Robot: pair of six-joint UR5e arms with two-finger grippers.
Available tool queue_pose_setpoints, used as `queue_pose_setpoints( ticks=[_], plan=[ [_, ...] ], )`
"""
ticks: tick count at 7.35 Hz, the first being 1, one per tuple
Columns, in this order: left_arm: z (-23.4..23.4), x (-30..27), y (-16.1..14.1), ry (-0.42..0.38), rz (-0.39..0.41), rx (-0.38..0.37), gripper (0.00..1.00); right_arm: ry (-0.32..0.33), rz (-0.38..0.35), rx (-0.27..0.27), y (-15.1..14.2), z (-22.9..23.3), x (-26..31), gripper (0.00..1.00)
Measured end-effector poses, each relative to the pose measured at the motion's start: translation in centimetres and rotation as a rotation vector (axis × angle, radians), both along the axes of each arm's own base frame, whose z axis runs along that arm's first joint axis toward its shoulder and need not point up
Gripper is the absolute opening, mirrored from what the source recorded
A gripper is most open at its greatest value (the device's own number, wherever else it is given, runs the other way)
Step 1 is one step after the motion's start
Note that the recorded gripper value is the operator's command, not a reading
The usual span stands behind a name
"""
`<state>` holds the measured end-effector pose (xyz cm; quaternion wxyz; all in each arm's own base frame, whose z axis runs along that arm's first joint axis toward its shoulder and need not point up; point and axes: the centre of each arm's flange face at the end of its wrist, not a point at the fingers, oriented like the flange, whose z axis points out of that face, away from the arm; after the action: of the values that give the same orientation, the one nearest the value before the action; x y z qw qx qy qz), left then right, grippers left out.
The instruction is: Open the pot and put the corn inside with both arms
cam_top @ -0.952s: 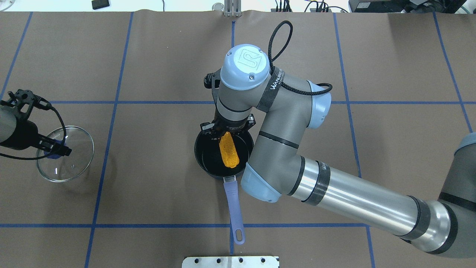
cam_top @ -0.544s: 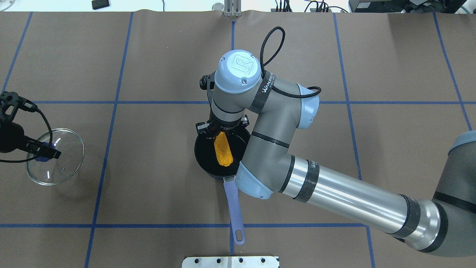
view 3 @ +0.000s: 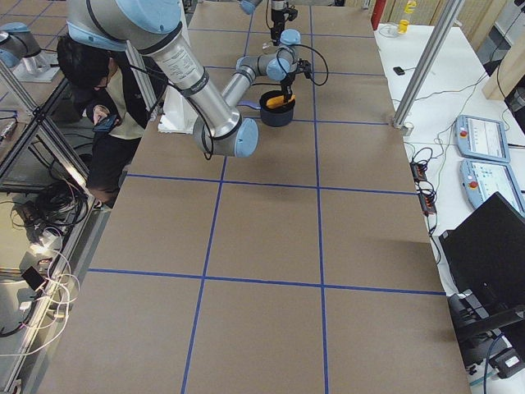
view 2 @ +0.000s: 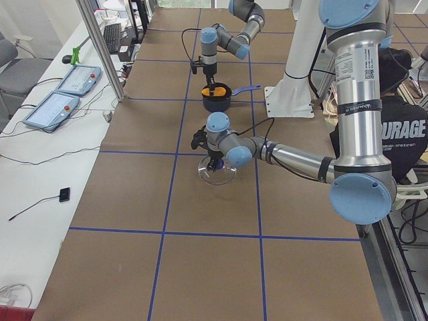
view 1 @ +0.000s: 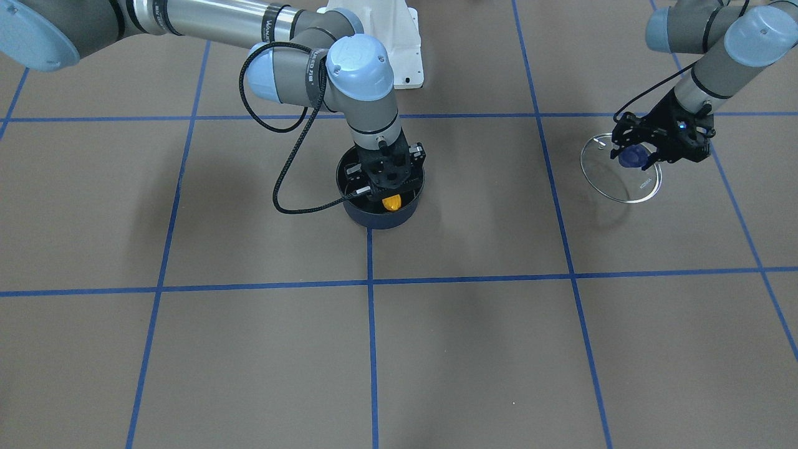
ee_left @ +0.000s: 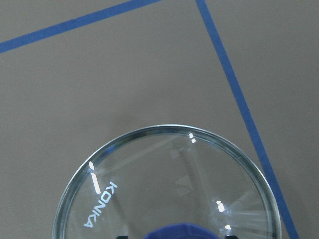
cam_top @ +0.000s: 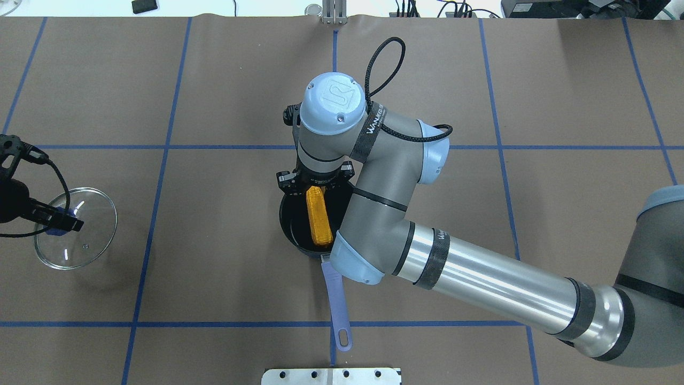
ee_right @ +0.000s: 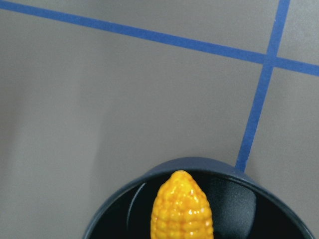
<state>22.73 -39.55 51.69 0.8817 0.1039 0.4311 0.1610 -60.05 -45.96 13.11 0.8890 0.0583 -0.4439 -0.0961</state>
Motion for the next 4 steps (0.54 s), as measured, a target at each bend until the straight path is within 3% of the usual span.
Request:
queue_pose_setpoints(
  ticks=[4],
  plan=[
    [2.6, -0.1, 0.1, -0.016, 0.008, 0.001, 0.53, -0.028, 0.029, 0.017, -1.4, -0.9, 2.7, 1.0]
  ],
)
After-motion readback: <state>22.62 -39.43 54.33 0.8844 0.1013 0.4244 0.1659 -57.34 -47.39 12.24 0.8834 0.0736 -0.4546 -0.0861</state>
